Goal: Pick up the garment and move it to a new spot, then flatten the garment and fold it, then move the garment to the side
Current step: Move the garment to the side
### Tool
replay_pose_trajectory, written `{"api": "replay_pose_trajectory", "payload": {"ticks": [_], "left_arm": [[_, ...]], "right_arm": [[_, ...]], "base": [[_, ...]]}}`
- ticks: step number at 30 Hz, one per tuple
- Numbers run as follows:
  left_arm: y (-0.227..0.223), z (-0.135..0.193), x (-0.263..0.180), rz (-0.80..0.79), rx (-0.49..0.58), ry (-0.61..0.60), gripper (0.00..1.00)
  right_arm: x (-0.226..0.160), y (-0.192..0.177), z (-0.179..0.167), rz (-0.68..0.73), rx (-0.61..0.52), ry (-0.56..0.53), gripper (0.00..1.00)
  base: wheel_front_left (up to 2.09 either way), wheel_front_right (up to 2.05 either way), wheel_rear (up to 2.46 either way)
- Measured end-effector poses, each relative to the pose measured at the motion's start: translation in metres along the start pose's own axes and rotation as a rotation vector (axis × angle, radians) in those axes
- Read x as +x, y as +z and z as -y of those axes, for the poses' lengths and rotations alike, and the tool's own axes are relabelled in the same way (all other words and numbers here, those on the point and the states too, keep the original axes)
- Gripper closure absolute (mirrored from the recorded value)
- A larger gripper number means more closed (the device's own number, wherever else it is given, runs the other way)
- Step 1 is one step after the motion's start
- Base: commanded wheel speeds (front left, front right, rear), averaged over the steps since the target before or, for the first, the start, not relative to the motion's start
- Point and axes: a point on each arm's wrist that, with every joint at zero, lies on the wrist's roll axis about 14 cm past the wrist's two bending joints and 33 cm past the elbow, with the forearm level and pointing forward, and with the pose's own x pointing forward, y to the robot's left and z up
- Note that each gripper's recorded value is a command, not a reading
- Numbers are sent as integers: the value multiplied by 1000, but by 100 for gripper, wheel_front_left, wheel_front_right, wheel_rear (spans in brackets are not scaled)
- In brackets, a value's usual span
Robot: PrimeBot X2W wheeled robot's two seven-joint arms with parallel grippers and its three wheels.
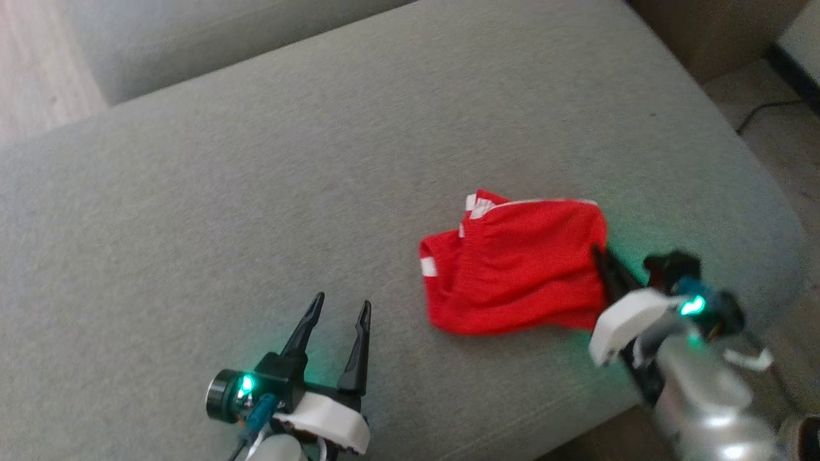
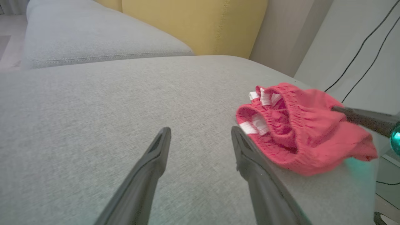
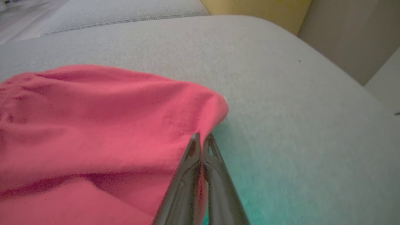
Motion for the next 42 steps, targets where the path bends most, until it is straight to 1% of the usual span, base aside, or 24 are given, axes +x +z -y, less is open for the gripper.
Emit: {"api": "replay_pose_trajectory", "payload": {"ticks": [6,10,16,18,21,22,23,27,29,31,32,34,36,37,39,42], "left_arm": [[-8,-27,0,-16,6,59,0],[-16,-49,-1,-32,-3,111,0],[-18,-75,-1,-30,5,163,0],[-17,-82,-2,-21,3,178,0],[-16,-87,-3,-14,-6,198,0],[-16,-89,-4,-12,-7,204,0],[-15,-91,-4,-10,-7,210,0],[-10,-97,-7,0,1,235,0],[-5,-104,-10,12,3,265,0],[1,-111,-14,26,6,297,0],[1,-111,-14,26,6,297,0],[7,-120,-20,40,11,334,0],[12,-129,-28,55,15,375,0],[15,-133,-32,61,17,394,0],[21,-143,-43,77,18,440,0],[24,-156,-63,88,17,511,0]], "right_arm": [[49,64,27,78,-177,-11,100],[78,96,56,87,-267,-64,100],[98,119,128,41,-300,-239,100],[101,120,142,31,-288,-281,100],[106,116,148,15,-284,-308,100],[107,116,148,16,-276,-314,57],[108,116,147,25,-261,-318,0],[110,132,131,110,-240,-303,0],[113,140,114,149,-230,-272,0],[118,157,87,217,-225,-223,0],[118,157,87,217,-225,-223,0],[119,180,53,309,-202,-161,0],[116,196,21,386,-171,-97,0],[113,198,8,408,-154,-68,0],[107,190,-15,421,-115,-12,0],[95,160,-44,390,-54,60,0]], "base": [[0,0,0],[0,0,0],[0,0,0],[0,0,0],[0,0,0],[0,0,0],[0,0,0],[0,0,0],[0,0,0],[0,0,0],[0,0,0],[0,0,0],[0,0,0],[0,0,0],[0,0,0],[0,0,0]]}}
